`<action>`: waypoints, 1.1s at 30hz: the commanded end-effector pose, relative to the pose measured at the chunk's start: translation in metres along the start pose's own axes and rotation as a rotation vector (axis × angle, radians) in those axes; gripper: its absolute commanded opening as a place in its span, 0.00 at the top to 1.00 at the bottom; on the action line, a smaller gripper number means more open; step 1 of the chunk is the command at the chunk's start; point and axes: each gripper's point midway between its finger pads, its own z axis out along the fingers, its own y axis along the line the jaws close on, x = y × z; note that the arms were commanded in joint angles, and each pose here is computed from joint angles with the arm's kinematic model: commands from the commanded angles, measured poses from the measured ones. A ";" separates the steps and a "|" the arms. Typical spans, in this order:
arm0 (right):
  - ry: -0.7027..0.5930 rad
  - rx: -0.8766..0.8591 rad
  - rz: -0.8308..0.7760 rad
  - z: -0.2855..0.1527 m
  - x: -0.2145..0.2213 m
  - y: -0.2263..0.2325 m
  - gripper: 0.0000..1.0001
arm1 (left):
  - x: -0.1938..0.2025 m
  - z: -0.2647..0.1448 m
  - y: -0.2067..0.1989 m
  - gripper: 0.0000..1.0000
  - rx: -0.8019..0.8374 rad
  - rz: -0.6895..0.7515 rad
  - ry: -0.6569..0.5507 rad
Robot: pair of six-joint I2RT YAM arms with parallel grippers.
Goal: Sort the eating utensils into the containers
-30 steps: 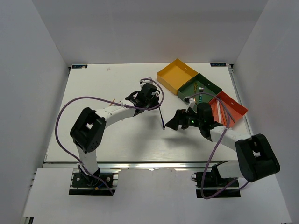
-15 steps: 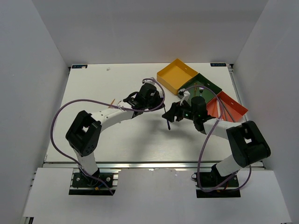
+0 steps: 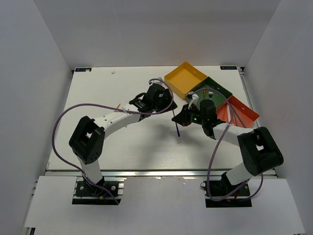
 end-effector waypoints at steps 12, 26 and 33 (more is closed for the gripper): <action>0.108 0.861 0.044 -0.103 -0.092 -0.139 1.00 | -0.074 -0.161 0.075 0.02 -0.454 0.281 -0.281; 0.164 0.963 0.092 -0.099 -0.142 -0.239 1.00 | -0.028 -0.219 0.173 0.02 -0.625 0.422 -0.309; 0.134 0.927 0.106 -0.089 -0.143 -0.239 0.77 | -0.025 -0.215 0.176 0.02 -0.621 0.402 -0.296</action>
